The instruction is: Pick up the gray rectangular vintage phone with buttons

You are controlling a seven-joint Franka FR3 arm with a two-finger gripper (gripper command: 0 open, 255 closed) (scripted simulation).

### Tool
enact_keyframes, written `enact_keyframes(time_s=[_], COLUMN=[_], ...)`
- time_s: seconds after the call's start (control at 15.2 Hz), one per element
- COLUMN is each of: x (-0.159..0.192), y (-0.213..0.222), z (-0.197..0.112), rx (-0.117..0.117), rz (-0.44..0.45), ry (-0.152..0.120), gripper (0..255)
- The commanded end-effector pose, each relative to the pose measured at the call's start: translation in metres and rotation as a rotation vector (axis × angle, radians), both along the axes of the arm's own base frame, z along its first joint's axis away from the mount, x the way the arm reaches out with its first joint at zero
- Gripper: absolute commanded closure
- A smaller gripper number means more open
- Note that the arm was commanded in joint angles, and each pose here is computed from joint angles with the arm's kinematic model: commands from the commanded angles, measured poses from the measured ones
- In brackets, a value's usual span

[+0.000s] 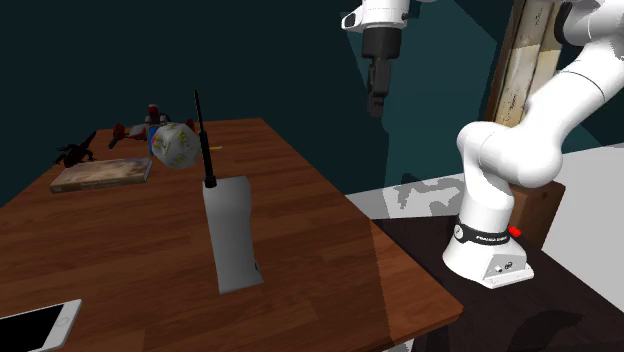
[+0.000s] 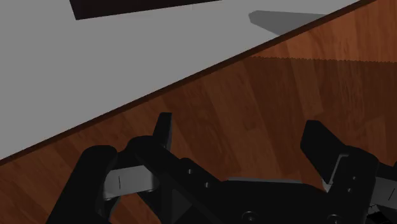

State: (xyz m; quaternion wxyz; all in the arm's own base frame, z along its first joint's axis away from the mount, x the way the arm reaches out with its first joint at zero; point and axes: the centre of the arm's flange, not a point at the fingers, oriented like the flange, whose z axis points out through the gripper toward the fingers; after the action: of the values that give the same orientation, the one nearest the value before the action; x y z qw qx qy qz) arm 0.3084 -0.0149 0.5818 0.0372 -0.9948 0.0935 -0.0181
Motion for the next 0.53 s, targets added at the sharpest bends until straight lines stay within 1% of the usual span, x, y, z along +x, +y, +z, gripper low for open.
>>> enact_keyframes(time_s=[0.0,0.46], x=[0.0,0.079], y=[0.0,0.052], z=[0.0,-0.004], rx=[0.0,-0.02], rz=[0.0,0.115], ry=[0.0,0.0], gripper=[0,0])
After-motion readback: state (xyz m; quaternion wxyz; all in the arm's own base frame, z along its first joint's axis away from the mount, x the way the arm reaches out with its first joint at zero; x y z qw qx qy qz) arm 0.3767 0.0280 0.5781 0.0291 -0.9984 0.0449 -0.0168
